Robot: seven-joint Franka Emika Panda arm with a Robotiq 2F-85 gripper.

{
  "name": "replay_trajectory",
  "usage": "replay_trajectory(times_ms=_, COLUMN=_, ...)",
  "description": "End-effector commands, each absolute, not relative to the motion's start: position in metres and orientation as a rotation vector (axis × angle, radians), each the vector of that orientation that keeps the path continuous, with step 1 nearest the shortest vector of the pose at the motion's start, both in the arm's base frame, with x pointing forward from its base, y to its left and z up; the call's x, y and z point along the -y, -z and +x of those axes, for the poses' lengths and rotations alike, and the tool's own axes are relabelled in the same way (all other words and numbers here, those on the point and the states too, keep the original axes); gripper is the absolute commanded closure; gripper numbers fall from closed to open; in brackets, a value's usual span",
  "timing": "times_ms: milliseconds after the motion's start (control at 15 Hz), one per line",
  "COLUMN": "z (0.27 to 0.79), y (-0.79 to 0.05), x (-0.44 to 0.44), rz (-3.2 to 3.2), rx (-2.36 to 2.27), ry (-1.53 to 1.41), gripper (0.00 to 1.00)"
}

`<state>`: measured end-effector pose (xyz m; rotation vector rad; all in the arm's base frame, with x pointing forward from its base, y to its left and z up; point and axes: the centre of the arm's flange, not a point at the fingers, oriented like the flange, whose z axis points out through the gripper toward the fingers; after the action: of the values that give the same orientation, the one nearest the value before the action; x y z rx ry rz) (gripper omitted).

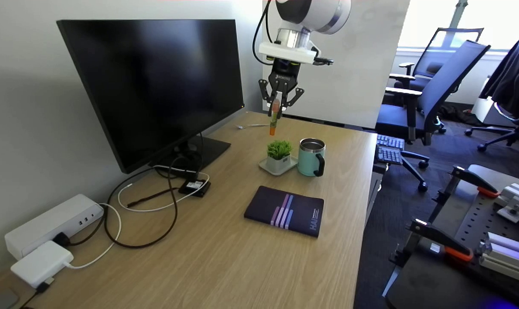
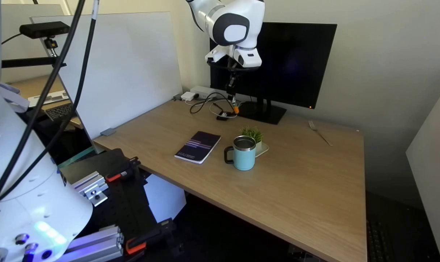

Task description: Put the orange marker in the mug on the table

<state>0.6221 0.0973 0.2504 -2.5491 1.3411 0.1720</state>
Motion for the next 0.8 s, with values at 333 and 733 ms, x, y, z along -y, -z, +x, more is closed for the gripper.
replay_trajectory(times_ms=333, z=0.610, y=-0.227, x=-0.125, rz=-2.775, rx=-1.140, ry=-0.087, gripper=0.94)
replay_trajectory(times_ms=733, z=0.604, y=-0.202, x=-0.150, rz=-2.886, rx=-1.207, ry=0.054, gripper=0.94)
